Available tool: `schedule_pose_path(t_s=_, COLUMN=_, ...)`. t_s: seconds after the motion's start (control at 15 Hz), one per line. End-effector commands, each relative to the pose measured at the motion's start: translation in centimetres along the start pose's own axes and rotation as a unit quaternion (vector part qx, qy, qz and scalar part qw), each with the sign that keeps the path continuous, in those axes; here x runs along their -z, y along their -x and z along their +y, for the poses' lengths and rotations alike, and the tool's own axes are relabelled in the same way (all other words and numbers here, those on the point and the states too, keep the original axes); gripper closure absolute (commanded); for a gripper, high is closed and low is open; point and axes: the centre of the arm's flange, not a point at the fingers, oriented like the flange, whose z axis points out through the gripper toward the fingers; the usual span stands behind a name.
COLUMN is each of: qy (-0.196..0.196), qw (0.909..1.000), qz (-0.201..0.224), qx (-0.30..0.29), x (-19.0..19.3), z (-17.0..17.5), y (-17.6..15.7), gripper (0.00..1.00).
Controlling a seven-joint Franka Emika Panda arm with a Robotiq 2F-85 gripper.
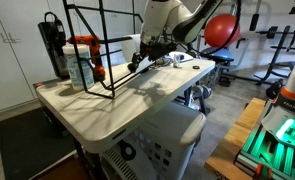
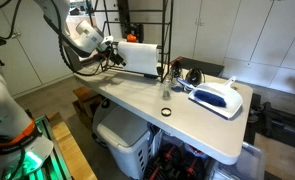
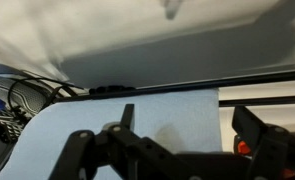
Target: Put the paper towel on top of the table
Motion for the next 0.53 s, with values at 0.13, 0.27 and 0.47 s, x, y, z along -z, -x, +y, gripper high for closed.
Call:
schedule_pose_path(t_s=0.13, qy=0.023, qw=0.999, qz=0.025, qx=-0.03, x=-2.1, z=-1.3, y=-0.1, gripper=0.0)
schedule_pose_path(t_s=0.27, qy=0.044, qw=0.9971, qz=0.038, qx=-0.048, x=-2.6, z=-1.2, y=-0.3, gripper=0.0)
schedule_pose_path(t_s=0.47, qy=0.067, qw=0.9947, qz=0.048, qx=-0.061, x=-3.1, z=-1.1, y=-0.3, gripper=0.0)
